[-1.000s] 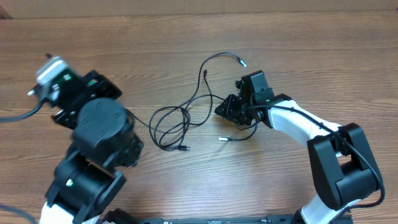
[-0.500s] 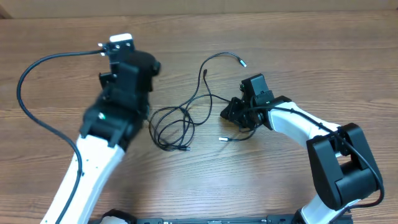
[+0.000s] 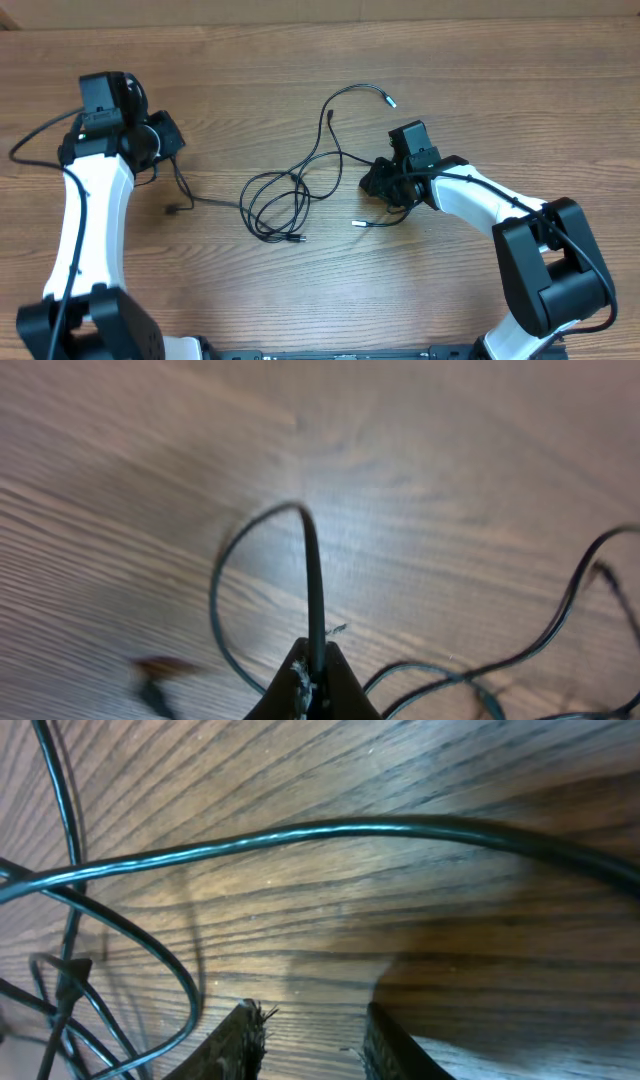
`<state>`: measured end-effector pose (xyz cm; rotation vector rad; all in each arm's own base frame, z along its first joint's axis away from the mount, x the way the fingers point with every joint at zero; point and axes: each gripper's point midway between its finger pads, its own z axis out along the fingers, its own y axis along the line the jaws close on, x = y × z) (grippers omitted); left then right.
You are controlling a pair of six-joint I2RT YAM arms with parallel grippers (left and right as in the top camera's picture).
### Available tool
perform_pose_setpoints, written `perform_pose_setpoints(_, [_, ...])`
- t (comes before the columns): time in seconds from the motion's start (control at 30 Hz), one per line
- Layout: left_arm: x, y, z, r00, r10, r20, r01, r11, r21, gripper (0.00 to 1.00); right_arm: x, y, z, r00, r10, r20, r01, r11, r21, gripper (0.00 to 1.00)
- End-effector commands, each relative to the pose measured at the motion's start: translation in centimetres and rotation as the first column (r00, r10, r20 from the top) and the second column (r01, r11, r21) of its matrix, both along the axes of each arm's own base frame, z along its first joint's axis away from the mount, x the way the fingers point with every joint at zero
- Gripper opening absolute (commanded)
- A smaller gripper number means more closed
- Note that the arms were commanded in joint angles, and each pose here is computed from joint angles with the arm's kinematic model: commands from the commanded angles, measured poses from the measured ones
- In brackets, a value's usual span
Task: Untangle cables
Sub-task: 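Move the left gripper back toward the pile center near the right gripper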
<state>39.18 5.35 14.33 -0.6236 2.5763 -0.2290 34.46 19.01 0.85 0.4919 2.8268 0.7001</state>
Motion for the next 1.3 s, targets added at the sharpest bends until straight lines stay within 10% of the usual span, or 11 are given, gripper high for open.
perform_pose_setpoints(0.0, [0.3,-1.2,-1.5,0.998,-0.041,-0.038,0.038,0.997,-0.068,0.15,0.0,-0.5,-0.6,1.0,-0.015,0.002,0.015,0.999,-0.035,0.32])
perform_pose_setpoints(0.1, [0.3,-1.6,-1.6,0.997,-0.065,-0.038,0.062,0.995,-0.082,0.25,0.1,-0.6,-0.6,1.0,-0.018,0.003,0.018,0.999,-0.041,0.33])
perform_pose_setpoints(0.23, [1.0,-2.7,1.3,0.991,-0.129,0.033,0.132,0.985,-0.113,0.67,0.0,-0.7,-0.6,1.0,-0.018,0.001,0.018,0.999,-0.042,0.33])
perform_pose_setpoints(0.43, [0.5,-4.3,5.9,0.983,-0.172,0.063,0.178,0.978,-0.105,0.83,0.1,-0.8,-0.7,1.0,-0.022,0.005,0.022,0.998,-0.051,0.39])
perform_pose_setpoints(0.93, [-6.7,-19.8,3.8,0.758,-0.636,-0.143,0.637,0.769,-0.04,0.76,0.0,-1.1,-0.8,1.0,-0.028,0.003,0.028,0.997,-0.068,0.8])
perform_pose_setpoints(1.07, [-9.2,-21.8,2.6,0.689,-0.686,-0.234,0.704,0.71,-0.008,0.37,0.0,-1.5,-1.0,0.999,-0.035,0.001,0.035,0.996,-0.087,0.82])
perform_pose_setpoints(1.27, [-11.6,-24.6,-0.5,0.609,-0.743,-0.278,0.768,0.64,-0.026,0.2,0.1,-1.5,-1.0,0.999,-0.037,0.004,0.037,0.995,-0.09,0.82])
